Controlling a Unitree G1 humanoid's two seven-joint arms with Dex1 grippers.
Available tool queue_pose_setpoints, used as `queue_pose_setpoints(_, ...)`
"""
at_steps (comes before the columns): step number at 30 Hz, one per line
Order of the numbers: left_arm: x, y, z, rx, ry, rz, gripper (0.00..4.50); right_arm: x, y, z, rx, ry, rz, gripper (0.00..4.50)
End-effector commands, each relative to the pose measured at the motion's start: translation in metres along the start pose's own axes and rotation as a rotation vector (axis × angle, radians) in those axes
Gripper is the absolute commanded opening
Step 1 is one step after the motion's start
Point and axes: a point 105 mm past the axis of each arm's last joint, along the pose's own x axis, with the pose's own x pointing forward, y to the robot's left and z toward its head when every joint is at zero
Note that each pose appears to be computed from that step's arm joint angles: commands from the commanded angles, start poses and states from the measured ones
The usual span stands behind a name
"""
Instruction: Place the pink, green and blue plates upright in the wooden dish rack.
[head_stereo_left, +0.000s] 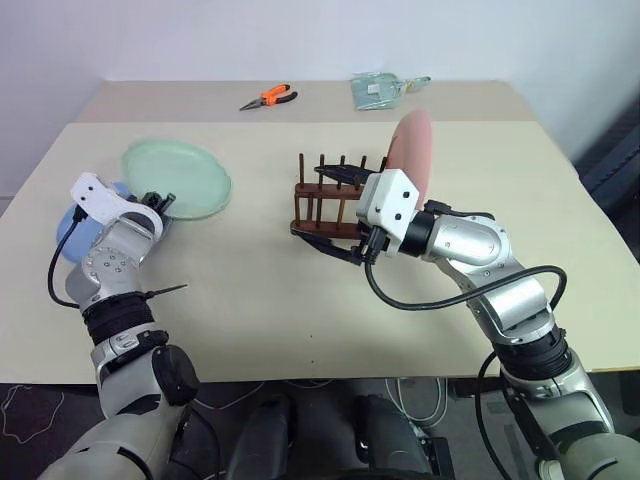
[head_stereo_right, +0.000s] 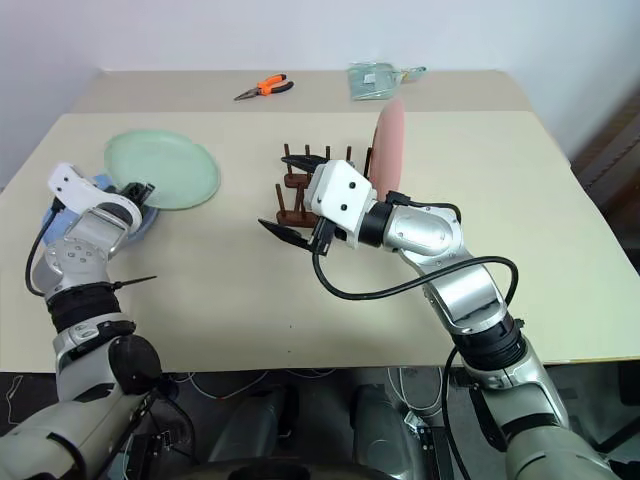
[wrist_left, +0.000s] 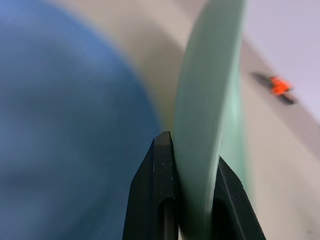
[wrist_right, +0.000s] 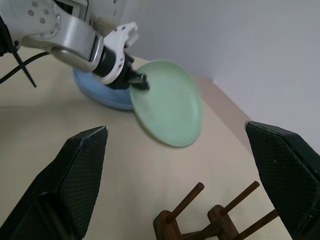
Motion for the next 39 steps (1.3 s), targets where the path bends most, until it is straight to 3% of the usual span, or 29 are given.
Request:
queue_pose_setpoints(1, -0.02, -0.048, 0.024, 0.065, -0.122, -0.211, 0.06, -0.006, -0.008, 0.015, -0.035, -0.035, -0.045, 4.5)
queue_pose_setpoints(4, -0.034, -0.075, 0.019, 0.119, -0.127, -0.322, 0.06, -0.005, -0.01, 0.018, -0.072, -0.033, -0.051, 4.5)
queue_pose_setpoints(9, -0.077, -0.155, -0.005, 0.122, -0.072, -0.617, 0.06, 0.013, -0.011, 0.012, -0.284, 0.022, -0.055, 4.5)
queue_pose_setpoints(12, -0.096, -0.179, -0.014, 0.085, -0.037, -0.704, 0.06, 0.025, -0.021, 0.002, -0.411, 0.077, -0.094, 4.5)
queue_pose_setpoints(16, -0.112, -0.191, -0.028, 0.088, 0.01, -0.764, 0.06, 0.038, -0.034, -0.012, -0.507, 0.139, -0.132, 4.5)
queue_pose_setpoints(20, -0.116, -0.188, -0.033, 0.068, 0.03, -0.762, 0.0, 0.04, -0.038, -0.024, -0.552, 0.176, -0.137, 3.2)
queue_pose_setpoints(24, -0.118, -0.184, -0.032, 0.067, 0.034, -0.766, 0.0, 0.039, -0.042, -0.024, -0.551, 0.181, -0.171, 1.05)
queue_pose_setpoints(26, -0.12, -0.183, -0.031, 0.05, 0.033, -0.778, 0.83, 0.039, -0.043, -0.024, -0.559, 0.181, -0.182, 0.08)
queue_pose_setpoints(30, -0.122, -0.182, -0.018, -0.016, -0.011, -0.792, 2.81, 0.041, -0.042, -0.021, -0.584, 0.173, -0.188, 0.0)
queue_pose_setpoints(33, -0.115, -0.176, 0.019, -0.06, -0.174, -0.739, 4.34, 0.042, -0.041, -0.021, -0.602, 0.173, -0.189, 0.0)
queue_pose_setpoints(37, -0.101, -0.141, 0.078, 0.033, -0.434, -0.562, 4.34, 0.037, -0.048, -0.015, -0.549, 0.129, -0.246, 0.0)
queue_pose_setpoints(39, -0.097, -0.124, 0.092, 0.157, -0.507, -0.493, 4.34, 0.031, -0.052, -0.004, -0.47, 0.061, -0.294, 0.0)
